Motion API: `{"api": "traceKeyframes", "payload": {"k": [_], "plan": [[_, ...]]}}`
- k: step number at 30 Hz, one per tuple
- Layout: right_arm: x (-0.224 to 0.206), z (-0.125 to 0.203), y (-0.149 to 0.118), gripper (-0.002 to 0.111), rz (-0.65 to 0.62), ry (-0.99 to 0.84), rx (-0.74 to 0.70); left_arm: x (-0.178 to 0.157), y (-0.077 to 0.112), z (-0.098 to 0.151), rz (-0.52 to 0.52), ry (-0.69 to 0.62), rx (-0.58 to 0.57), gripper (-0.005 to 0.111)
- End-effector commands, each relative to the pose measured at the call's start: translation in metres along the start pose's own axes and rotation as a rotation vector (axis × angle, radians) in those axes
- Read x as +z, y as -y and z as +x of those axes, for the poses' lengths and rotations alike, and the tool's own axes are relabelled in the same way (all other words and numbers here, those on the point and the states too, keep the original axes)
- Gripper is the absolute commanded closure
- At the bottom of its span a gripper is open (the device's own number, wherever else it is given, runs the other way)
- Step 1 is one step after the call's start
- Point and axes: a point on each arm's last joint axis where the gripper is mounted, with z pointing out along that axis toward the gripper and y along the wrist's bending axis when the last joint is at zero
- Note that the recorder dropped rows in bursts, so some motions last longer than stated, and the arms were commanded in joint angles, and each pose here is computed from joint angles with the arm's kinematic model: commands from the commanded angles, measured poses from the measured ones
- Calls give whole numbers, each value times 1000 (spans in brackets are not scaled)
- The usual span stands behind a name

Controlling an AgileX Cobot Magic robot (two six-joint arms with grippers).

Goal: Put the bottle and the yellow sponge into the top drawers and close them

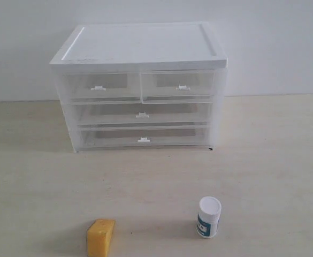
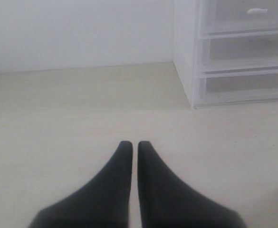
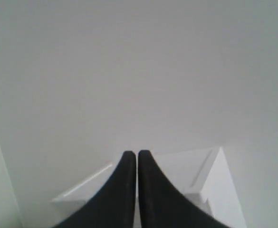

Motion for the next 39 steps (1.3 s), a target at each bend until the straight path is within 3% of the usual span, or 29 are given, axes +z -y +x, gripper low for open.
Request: {"api": "traceKeyframes", "payload": {"k": [1,5,9,14,21,27,39], "plan": [[35,18,6,108,-133,-94,16,0,0,1,-4,5,8,103],[56,46,15,108,-171,-203,41,0,0,1,-4,5,8,103],[70,71,7,108,-209,-302,-14,0,0,1,-4,5,8,103],[82,99,-8,108,-125,-399,-170,0,0,0,-4,7,8,103],[84,122,-28,108,11,-350,-272,0,0,0,-4,7,8,103],[85,148,-40,108,66,-255,-255,0,0,0,-4,7,8,103],[122,200,-48,108,128,-311,-236,0,0,0,-4,7,8,103]]}}
